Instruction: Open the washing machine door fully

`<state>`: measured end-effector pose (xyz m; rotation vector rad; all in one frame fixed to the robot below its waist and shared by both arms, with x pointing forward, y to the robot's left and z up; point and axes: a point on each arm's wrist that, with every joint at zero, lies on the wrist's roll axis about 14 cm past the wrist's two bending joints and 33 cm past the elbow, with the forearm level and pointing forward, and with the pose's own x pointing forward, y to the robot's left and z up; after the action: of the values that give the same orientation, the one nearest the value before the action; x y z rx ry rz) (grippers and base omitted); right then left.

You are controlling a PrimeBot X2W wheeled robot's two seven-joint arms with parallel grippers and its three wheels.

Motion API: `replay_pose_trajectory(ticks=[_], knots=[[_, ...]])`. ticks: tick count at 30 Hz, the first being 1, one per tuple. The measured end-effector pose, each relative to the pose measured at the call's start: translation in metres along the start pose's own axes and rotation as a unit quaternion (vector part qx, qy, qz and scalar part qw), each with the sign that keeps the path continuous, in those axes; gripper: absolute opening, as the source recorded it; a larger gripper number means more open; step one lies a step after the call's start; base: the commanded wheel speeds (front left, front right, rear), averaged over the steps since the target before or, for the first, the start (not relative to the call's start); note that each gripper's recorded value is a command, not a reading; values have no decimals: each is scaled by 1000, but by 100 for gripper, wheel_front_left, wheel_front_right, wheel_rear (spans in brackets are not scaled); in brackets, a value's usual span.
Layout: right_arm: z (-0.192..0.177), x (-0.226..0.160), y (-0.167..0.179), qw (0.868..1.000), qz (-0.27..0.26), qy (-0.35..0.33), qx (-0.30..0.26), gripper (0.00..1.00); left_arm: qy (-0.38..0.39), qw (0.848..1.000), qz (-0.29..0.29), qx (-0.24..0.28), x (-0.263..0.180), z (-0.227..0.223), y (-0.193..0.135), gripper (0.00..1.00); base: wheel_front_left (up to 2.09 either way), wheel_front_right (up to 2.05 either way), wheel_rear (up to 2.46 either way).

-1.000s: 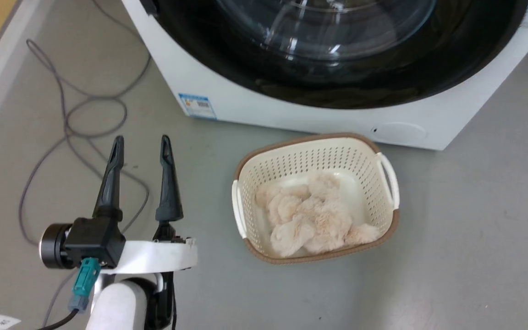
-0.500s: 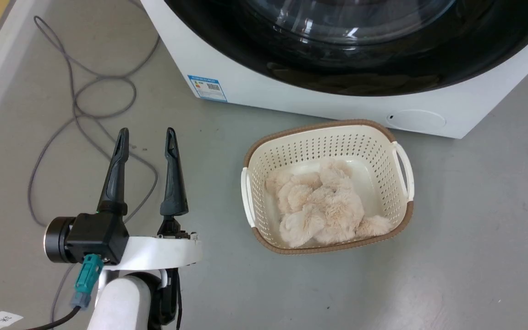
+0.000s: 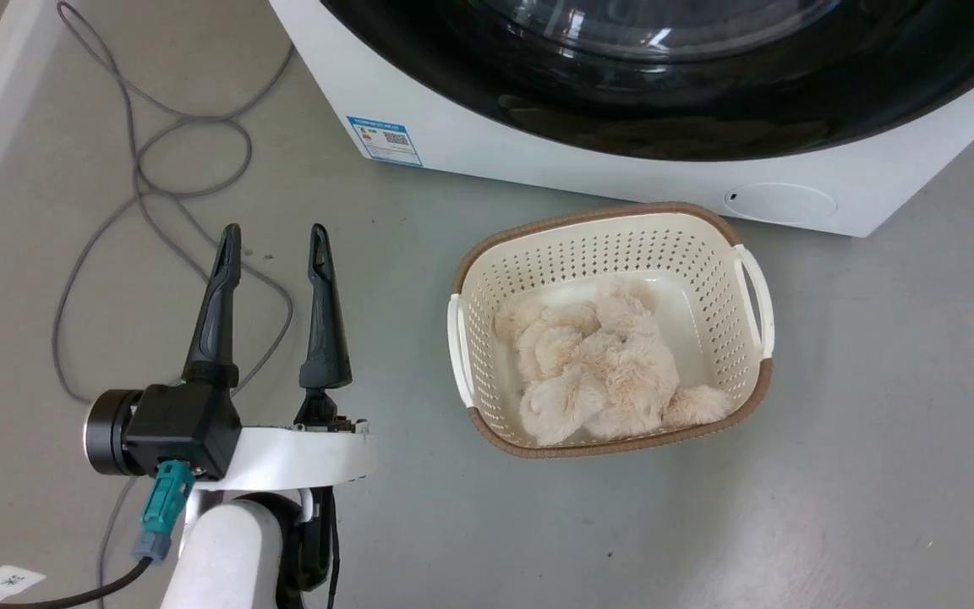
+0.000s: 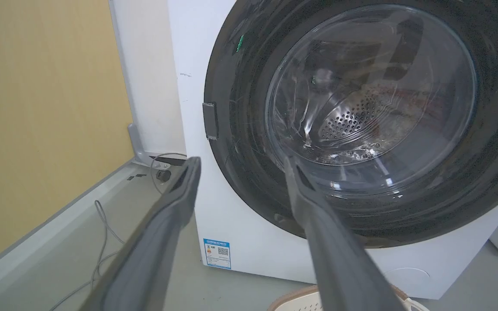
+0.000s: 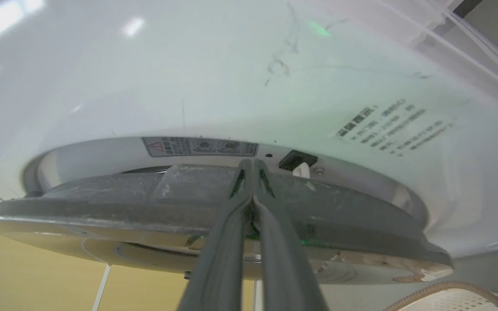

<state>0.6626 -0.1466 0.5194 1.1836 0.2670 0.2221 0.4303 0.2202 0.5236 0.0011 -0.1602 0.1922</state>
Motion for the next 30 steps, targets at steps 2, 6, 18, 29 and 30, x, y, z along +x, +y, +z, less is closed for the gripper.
replay_pose_trajectory(ticks=[2,6,18,29,30], knots=[[-2,-4,1,1000,-1,12,-5,0,-2,1000,-1,-1,0,2,-1,100,0,0,0],[-9,-17,2,999,-1,37,-10,0,-11,1000,-5,-5,-1,9,-3,100,0,0,0],[-26,-60,13,996,7,82,-16,0,-25,999,-26,-13,-7,21,-16,100,0,0,0],[-33,-103,19,995,16,96,-21,0,-37,998,-48,-19,-13,31,-27,100,0,0,0],[-34,-106,19,995,17,95,-19,0,-37,998,-49,-20,-14,32,-28,100,0,0,0]])
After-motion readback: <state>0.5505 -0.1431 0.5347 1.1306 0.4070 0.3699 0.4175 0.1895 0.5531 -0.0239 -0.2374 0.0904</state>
